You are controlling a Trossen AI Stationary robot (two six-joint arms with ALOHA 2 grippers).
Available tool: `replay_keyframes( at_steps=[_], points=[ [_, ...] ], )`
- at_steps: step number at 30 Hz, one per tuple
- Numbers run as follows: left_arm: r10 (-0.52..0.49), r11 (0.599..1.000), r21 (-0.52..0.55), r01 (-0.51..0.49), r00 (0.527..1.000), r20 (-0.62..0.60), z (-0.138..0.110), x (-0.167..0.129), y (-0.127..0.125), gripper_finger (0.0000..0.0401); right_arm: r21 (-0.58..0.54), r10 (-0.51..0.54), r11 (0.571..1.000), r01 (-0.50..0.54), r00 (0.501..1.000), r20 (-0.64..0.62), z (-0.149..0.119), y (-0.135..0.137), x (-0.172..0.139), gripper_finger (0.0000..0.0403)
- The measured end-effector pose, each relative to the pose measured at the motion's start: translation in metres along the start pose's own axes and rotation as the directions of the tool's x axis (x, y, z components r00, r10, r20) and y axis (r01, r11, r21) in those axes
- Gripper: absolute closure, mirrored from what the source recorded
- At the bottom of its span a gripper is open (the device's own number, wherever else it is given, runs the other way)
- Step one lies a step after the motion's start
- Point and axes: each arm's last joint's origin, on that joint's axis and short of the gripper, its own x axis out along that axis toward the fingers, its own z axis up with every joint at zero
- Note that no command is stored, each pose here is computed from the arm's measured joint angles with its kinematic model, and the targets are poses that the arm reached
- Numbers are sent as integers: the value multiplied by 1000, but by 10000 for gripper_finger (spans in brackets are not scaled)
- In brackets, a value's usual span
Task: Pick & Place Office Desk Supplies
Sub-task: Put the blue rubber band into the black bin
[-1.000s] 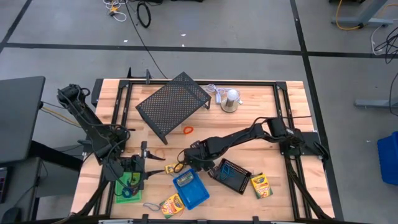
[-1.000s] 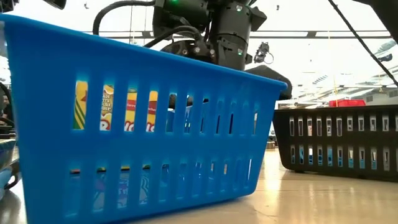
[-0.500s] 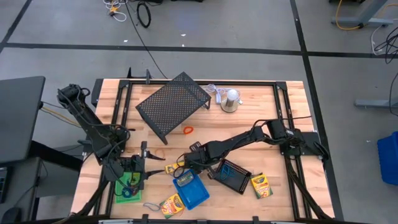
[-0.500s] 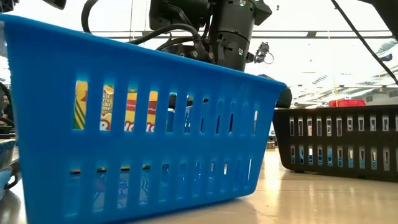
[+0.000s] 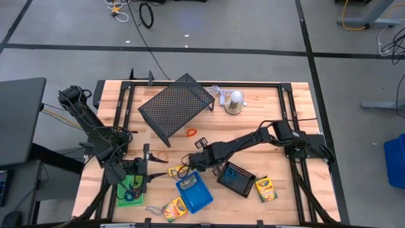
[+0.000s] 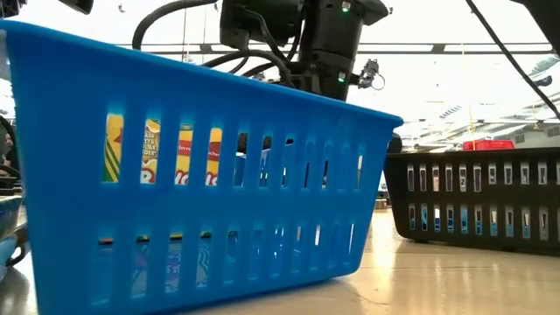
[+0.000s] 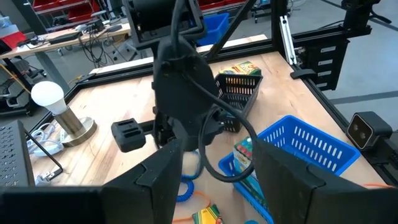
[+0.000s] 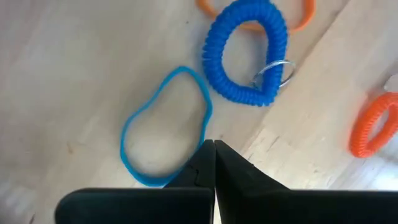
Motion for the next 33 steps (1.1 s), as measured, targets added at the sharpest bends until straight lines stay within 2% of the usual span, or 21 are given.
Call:
replay_keyframes(
  at_steps=[10,13,20,24,31,33],
  points=[
    [-3,1000,1,3,1000,-3,0,0,0,200,5,-9,1000,9,1000,-6,-1,-1,0,398],
    [-3,1000,1,3,1000,-3,0,0,0,200,2,1,1000,-1,1000,0,0,-1,0,373],
    [-3,1000,1,3,1000,-3,0,0,0,200,11,44,999,-44,999,-9,-5,-3,-4,274],
    [-4,1000,2,4,1000,-3,0,0,0,200,24,87,996,-87,996,8,-6,-3,-9,234],
    [-3,1000,6,3,1000,-7,-1,0,0,200,30,237,970,-241,966,101,-5,0,-22,224],
    [-3,1000,3,3,1000,-7,-1,0,0,200,36,240,969,-245,965,109,-4,1,-22,229]
  ],
)
